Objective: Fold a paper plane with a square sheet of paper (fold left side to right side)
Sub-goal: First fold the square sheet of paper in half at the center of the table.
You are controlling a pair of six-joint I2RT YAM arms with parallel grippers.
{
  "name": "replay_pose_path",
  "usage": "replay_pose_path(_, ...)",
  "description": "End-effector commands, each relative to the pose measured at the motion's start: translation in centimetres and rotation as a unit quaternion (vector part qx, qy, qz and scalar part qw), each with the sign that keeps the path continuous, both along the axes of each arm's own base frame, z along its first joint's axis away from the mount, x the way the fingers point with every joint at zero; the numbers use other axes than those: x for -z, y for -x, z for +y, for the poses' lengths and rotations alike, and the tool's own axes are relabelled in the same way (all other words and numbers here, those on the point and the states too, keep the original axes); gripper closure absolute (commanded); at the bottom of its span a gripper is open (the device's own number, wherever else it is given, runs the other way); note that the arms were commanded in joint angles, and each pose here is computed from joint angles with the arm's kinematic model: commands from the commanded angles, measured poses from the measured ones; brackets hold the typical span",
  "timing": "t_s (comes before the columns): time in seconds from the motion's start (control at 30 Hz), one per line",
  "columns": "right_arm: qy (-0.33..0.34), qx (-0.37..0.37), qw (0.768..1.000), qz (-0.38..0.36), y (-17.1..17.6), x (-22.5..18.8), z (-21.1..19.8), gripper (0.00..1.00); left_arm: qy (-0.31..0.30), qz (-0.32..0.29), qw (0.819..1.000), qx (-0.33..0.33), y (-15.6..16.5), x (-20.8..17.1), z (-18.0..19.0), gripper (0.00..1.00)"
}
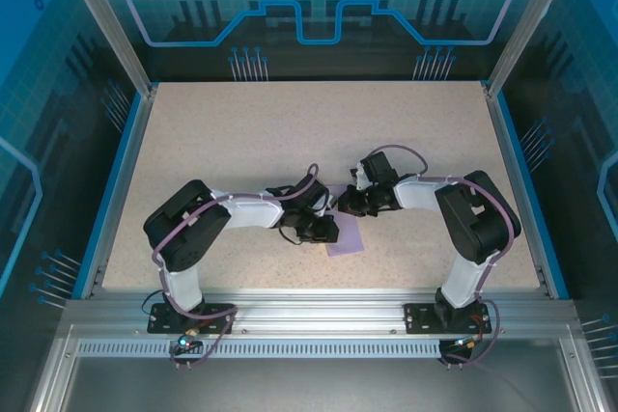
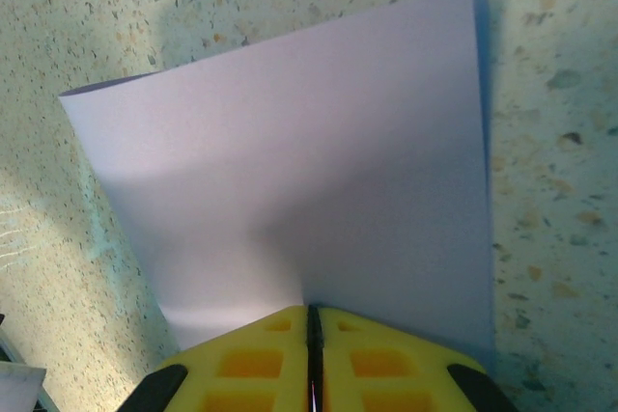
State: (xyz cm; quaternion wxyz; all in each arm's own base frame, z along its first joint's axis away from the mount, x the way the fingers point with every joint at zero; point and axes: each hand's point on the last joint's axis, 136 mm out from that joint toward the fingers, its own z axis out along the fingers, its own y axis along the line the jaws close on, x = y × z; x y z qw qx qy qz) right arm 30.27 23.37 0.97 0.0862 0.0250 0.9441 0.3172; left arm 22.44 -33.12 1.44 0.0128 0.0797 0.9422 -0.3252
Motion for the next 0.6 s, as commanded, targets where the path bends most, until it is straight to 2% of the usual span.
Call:
replay_pose_path(0.0,0.074,0.026,0.994,0.07,2.5,4.1,-3.1,0.9,-0.041,0.065,0.997,0.004,4.2,2.0,1.8,0.83)
replay_pose_path(0.57,0.077,0.026,0.994,0.074,2.6,4.3,-3.3,0.9,-0.047,0.076,0.996,0.0,7.1,1.8,3.2,0.83)
